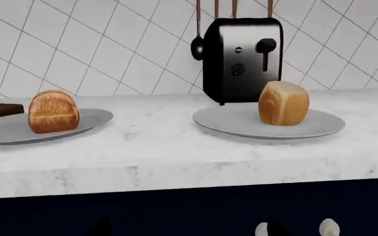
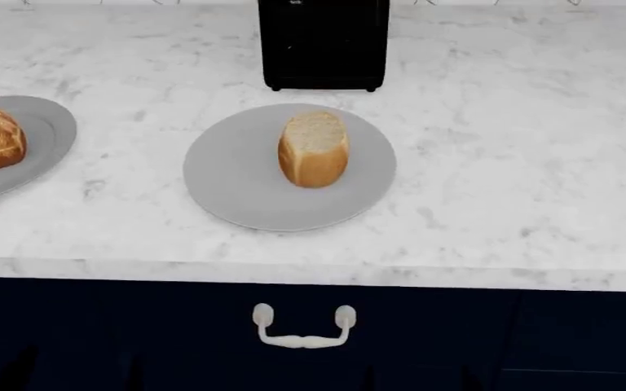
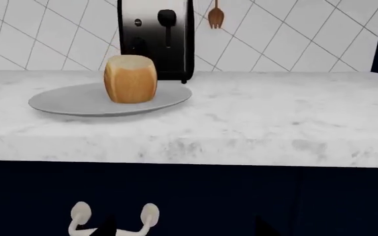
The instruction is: Place all breads on the cutting board.
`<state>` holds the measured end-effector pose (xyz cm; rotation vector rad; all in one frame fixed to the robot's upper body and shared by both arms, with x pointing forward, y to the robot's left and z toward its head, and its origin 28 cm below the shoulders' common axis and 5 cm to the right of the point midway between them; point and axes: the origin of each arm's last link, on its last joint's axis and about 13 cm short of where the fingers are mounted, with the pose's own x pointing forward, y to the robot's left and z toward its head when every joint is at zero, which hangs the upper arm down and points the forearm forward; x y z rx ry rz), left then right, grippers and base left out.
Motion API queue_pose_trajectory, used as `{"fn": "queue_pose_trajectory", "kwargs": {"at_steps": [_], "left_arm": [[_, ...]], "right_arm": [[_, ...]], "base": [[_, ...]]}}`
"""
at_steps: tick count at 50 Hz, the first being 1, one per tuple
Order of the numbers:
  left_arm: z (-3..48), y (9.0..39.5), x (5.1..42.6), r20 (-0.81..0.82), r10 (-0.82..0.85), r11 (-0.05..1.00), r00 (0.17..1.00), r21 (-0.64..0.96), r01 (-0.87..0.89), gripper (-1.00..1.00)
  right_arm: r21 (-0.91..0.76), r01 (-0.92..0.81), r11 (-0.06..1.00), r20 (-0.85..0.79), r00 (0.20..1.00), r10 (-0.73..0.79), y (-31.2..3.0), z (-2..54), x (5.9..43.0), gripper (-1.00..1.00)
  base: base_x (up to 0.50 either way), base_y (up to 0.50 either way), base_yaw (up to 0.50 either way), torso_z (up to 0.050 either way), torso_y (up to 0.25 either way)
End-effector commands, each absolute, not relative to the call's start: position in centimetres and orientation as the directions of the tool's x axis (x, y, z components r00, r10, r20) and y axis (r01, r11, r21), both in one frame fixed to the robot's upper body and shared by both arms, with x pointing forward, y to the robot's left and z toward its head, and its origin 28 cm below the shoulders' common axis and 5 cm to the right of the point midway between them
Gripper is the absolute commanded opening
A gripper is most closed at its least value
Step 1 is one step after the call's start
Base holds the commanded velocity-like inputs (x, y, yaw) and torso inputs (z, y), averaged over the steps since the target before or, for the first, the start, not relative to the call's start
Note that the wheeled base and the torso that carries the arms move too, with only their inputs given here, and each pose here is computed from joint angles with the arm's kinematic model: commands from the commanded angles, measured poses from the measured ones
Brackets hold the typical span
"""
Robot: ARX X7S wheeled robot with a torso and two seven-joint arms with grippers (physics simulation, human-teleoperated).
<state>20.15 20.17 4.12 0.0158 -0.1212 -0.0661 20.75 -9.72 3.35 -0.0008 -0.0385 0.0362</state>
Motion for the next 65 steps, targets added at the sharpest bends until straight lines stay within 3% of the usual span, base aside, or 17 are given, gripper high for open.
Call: {"fn": "queue_pose_trajectory", "kwargs": {"at_steps": [1,12,22,54,65], "left_arm": [[6.1,20.1,19.8,0.162,-0.111,0.994,0.981,0.029,0.108,1.0],[9.9,21.3,19.8,0.219,-0.118,0.991,0.969,0.086,0.101,1.0],[11.5,22.5,19.9,0.183,-0.139,0.989,0.973,0.069,0.128,1.0],[12.9,23.7,19.9,0.199,-0.059,0.996,0.978,0.073,0.046,1.0],[13.1,24.3,20.0,0.183,-0.022,0.999,0.983,0.041,0.015,1.0]], "right_arm": [[-0.027,-0.054,0.998,0.069,0.996,0.055,-9.7,5.0,20.6,1.0],[-0.107,-0.053,0.993,0.139,0.988,0.068,-10.4,9.1,21.0,1.0],[-0.033,-0.094,0.995,0.156,0.983,0.098,-10.7,11.1,20.8,1.0],[-0.03,-0.098,0.995,0.196,0.975,0.102,-10.7,12.6,20.3,1.0],[-0.107,-0.111,0.988,0.21,0.969,0.131,-10.3,13.4,20.3,1.0]], "base": [[0.0,0.0,0.0,0.046,0.107],[0.0,0.0,0.0,0.046,0.106],[0.0,0.0,0.0,0.046,0.105],[0.0,0.5,0.0,0.046,0.106],[0.22,0.03,0.0,0.0,0.0]]}}
